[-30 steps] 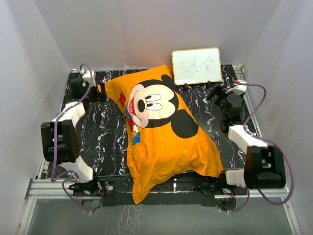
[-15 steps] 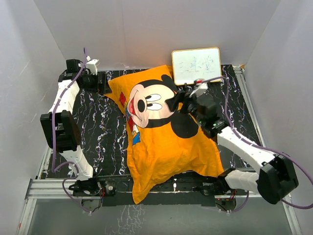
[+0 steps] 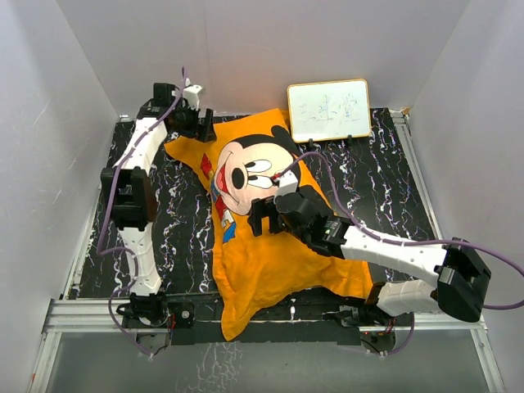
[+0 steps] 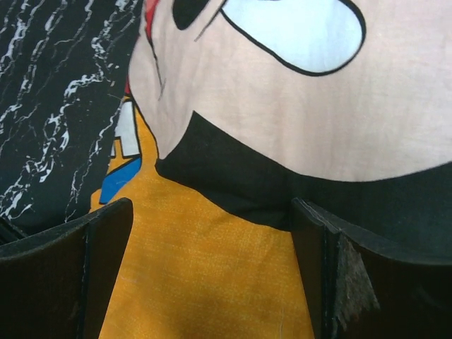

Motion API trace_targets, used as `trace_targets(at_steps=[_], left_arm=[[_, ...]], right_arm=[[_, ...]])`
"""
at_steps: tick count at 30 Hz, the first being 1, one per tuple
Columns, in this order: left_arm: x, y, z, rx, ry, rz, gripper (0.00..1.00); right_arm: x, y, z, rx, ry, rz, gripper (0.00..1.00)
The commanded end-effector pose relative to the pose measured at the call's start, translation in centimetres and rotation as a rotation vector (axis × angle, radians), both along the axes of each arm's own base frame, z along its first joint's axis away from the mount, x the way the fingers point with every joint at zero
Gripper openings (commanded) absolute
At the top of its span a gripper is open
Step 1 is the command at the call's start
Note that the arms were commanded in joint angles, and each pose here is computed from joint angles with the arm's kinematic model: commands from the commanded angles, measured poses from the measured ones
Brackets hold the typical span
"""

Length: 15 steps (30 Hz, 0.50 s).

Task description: Remove the pillowcase from the pillow

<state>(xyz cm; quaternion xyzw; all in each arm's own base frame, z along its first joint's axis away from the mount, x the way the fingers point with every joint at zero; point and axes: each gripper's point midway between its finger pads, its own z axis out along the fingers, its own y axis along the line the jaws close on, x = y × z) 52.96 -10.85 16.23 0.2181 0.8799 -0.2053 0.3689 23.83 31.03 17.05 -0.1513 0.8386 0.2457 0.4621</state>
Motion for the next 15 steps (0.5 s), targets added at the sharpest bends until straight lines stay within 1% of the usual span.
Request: trace_targets(at_steps=[1,5,8,10,11,12,15], left_arm=[[3.2,-0.3,0.4,0.028,-0.059,0.045,0.97],[4.9,-0.4,-2.4,0.068,-0.064,0.062,0.97],[4.8,-0.7,-5.0,0.063,-0.011,0.035,0.97],[3.9,-1.0,-6.5,0.051,0.046,0.022,0.96],[3.1,-1.2,-7.2,0.04,0.075,0.003,0.9],[2.2,-1.4,-7.7,0.035,0.104,-0.02,0.77],[-0.8,-1.4,-8.5,0.033,0.183,-0.065,0.43]], right_arm=[[-0.9,-3.6,-2.7,-0.102,0.089,-0.118,0.96],[-1.7,-5.1,-4.3,-0.159,0.137,-0.141,0.96],[-1.9,-6.2,-5.3,-0.171,0.176,-0.18,0.96],[-1.6,-7.2,-5.8,-0.167,0.206,-0.218,0.96],[-1.4,-7.8,-6.0,-0.163,0.216,-0.232,0.96],[-1.0,-8.4,-6.2,-0.163,0.227,-0.245,0.96],[0.3,-10.2,-6.8,-0.17,0.257,-0.275,0.96]])
